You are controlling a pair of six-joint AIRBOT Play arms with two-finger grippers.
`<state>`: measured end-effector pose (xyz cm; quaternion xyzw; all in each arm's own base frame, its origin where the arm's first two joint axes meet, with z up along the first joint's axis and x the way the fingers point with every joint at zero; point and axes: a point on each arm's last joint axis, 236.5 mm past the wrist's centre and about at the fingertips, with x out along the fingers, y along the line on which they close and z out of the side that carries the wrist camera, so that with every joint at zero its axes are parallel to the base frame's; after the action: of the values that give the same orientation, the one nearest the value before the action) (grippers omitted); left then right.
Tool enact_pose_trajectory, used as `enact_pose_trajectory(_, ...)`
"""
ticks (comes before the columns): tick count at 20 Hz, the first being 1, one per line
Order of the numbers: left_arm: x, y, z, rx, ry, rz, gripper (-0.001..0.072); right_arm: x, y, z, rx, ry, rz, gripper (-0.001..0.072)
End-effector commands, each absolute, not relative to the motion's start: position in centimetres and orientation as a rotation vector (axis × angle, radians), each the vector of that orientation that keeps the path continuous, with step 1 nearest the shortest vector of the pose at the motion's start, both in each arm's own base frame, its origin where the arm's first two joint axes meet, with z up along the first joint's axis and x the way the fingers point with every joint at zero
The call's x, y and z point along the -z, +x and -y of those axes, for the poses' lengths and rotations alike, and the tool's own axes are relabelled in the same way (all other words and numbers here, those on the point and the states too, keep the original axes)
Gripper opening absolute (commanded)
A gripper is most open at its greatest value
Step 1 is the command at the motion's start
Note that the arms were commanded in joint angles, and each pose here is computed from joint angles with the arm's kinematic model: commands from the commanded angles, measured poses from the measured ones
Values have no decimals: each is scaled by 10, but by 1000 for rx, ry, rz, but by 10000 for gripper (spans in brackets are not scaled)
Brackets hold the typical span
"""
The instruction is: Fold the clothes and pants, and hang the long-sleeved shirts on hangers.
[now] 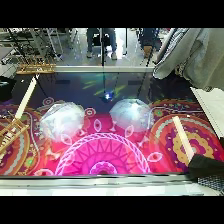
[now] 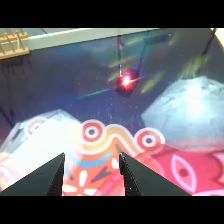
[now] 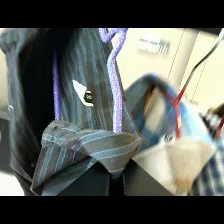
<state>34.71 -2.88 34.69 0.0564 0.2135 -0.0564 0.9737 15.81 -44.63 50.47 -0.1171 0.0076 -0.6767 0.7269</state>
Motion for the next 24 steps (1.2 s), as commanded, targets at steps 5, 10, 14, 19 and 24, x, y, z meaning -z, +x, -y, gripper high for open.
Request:
enact_pose_trajectory(5,-340,353,30,106,56,-452,346,-479,150,498,1503,-275,0,33)
enact_pose_trajectory(10,-331,362,31,107,57,-478,346,-472,160,491,1469,-230,-2,36)
enact_pose_trajectory(14,-330,363,31,107,58,-481,346,-512,171,452,1407,-270,100,549)
enact_pose_trajectory(19,-331,364,29,100,61,-474,350,-569,220,349,1075,-87,362,546)
enact_pose_trajectory(24,-329,363,19,66,90,-484,349,-544,348,177,383,285,243,438)
